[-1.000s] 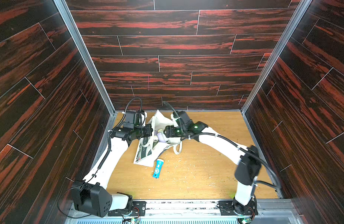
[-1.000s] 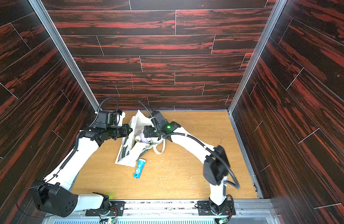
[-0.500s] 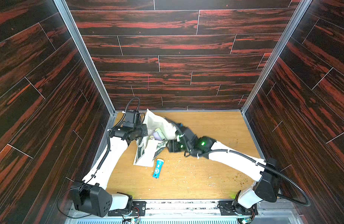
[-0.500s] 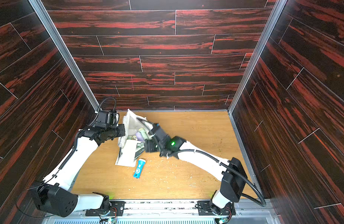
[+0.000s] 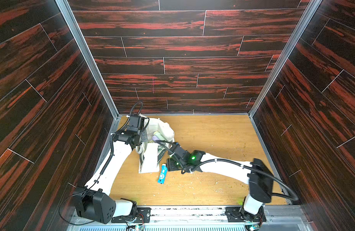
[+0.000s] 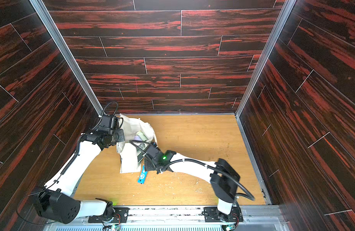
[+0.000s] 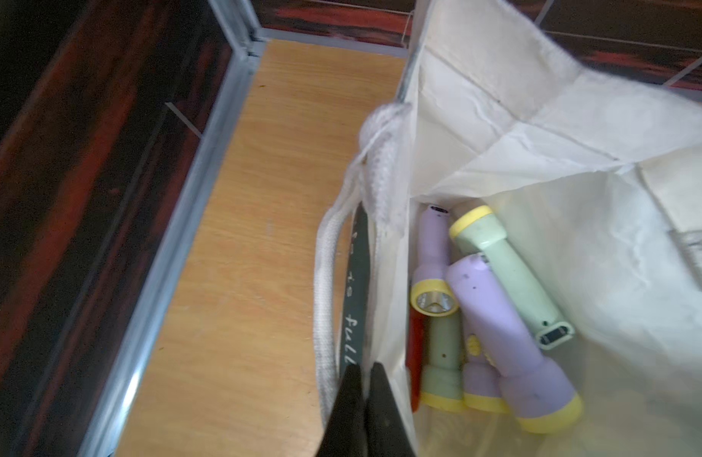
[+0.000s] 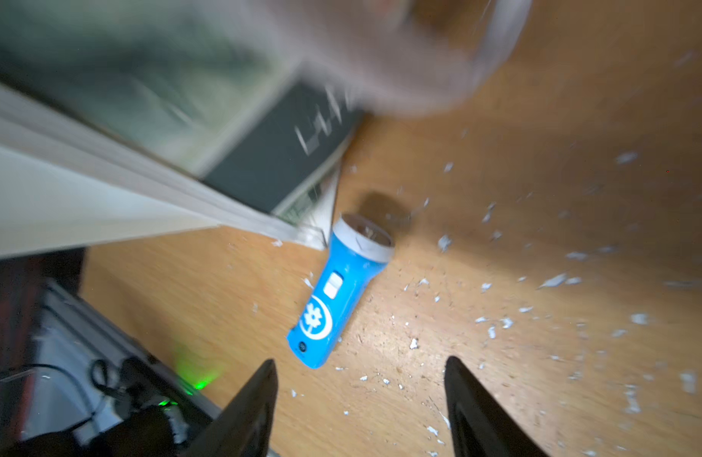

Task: Put the flashlights into the tote bags
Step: Place the flashlight in the canvas bag, then pick up the flashlight from the center of the board.

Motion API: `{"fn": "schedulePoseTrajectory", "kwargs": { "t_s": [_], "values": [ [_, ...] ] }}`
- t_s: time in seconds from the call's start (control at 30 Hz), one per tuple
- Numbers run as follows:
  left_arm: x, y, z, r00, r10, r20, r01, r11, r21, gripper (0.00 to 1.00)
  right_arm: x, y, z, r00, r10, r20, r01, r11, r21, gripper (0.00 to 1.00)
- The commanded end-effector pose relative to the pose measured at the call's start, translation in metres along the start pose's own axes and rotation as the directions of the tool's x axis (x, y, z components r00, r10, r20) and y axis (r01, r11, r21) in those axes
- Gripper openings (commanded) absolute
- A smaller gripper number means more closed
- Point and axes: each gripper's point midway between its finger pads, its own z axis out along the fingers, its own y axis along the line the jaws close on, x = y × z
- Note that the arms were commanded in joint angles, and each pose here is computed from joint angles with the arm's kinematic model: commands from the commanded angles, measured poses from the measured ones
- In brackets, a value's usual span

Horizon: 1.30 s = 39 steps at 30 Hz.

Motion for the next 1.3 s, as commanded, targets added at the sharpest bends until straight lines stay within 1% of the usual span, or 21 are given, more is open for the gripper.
{"fn": "schedulePoseTrajectory", "kwargs": {
  "t_s": [0.0, 0.23, 0.33, 0.57, 0.77, 1.27],
  "values": [
    [-0.014, 0.028, -0.011, 0.998, -0.041, 0.053, 0.047, 0.992, -0.116, 0.00, 0.006, 0.011, 0.011, 0.999, 0.012, -0.044, -0.012, 1.000, -0.008, 0.66],
    [-0.015, 0.048, -0.016, 0.993, -0.091, 0.078, 0.103, 0.979, -0.177, 0.00, 0.017, 0.017, 0.040, 0.990, -0.008, -0.138, 0.013, 0.999, 0.038, 0.62],
    [-0.015, 0.051, -0.018, 0.991, -0.103, 0.085, 0.117, 0.977, -0.177, 0.00, 0.022, 0.015, 0.049, 0.984, -0.007, -0.177, 0.021, 0.997, 0.076, 0.60],
    [-0.016, 0.053, -0.020, 0.989, -0.113, 0.092, 0.127, 0.977, -0.169, 0.00, 0.034, 0.007, 0.063, 0.967, -0.011, -0.253, 0.053, 0.986, 0.161, 0.60],
    [-0.013, 0.050, -0.019, 0.990, -0.113, 0.084, 0.125, 0.981, -0.151, 0.00, 0.041, 0.000, 0.073, 0.954, -0.003, -0.299, 0.073, 0.972, 0.224, 0.64],
    [-0.012, 0.049, -0.020, 0.989, -0.118, 0.090, 0.130, 0.982, -0.138, 0.00, 0.054, -0.005, 0.095, 0.932, -0.004, -0.363, 0.102, 0.963, 0.250, 0.65]
  ]
}}
